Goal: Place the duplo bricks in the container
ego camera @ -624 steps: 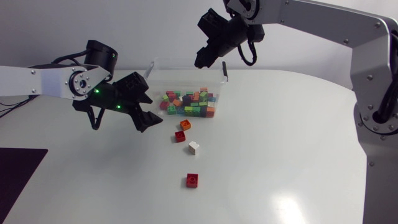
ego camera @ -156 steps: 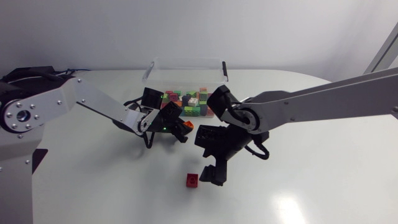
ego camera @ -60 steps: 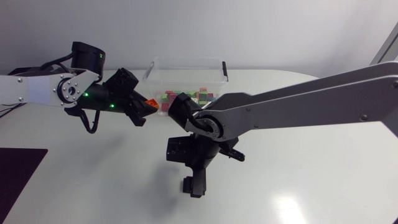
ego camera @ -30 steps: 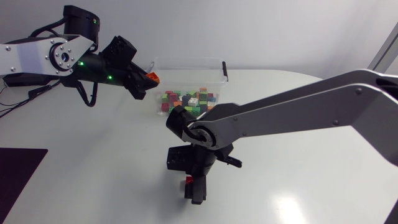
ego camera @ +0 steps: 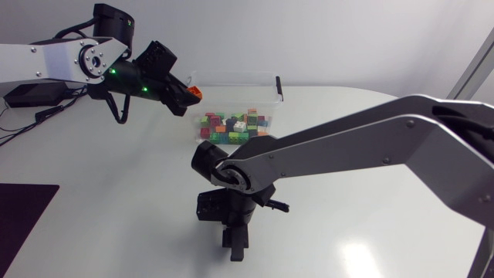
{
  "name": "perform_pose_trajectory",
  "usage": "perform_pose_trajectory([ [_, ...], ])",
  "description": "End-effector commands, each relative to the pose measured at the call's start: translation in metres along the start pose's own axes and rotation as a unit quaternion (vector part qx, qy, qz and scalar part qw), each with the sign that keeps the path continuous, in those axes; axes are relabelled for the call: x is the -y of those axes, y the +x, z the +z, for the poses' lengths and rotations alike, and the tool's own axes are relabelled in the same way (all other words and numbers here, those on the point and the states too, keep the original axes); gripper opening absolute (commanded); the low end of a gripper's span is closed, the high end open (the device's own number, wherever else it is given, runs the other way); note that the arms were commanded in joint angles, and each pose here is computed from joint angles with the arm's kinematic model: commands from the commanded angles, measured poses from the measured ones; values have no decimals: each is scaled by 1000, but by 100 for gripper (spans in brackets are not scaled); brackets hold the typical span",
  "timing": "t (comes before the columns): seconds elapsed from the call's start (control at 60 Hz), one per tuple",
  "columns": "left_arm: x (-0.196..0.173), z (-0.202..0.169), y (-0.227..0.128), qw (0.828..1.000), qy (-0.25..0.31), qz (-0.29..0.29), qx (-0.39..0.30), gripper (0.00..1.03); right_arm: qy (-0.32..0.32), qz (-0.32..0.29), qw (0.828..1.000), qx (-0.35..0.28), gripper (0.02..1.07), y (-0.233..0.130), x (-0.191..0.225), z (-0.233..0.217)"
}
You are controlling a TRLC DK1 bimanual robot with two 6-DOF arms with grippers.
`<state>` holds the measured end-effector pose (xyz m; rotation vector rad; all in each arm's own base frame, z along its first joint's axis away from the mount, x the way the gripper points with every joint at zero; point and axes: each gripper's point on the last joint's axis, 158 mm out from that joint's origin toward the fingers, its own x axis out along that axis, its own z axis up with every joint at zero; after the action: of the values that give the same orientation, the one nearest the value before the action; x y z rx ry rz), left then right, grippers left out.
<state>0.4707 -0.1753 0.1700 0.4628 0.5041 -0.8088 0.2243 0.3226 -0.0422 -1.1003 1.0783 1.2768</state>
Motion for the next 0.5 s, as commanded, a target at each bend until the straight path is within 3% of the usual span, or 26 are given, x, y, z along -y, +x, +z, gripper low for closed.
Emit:
perform_pose_trajectory([
  [0.0, -8, 3, 3, 1000, 6, 2, 2, 33, 13, 2, 1000, -15, 52, 2, 3, -6],
  [0.083, -9, 4, 3, 1000, 7, 2, 3, 33, 14, 0, 1000, -18, 54, 0, 4, -8],
  [0.167, -7, 2, 4, 1000, 8, 1, 1, 33, 15, -3, 1000, -28, 65, 0, 3, -13],
  [0.3, -6, -1, 5, 1000, 11, -1, -1, 33, 18, -8, 999, -31, 68, -2, 4, -17],
  [0.45, -5, -2, 6, 1000, 12, -3, -2, 33, 23, -10, 999, -40, 67, 0, 2, -27],
  [0.483, -5, -2, 6, 1000, 12, -3, -2, 33, 23, -12, 999, -40, 61, 0, 2, -27],
])
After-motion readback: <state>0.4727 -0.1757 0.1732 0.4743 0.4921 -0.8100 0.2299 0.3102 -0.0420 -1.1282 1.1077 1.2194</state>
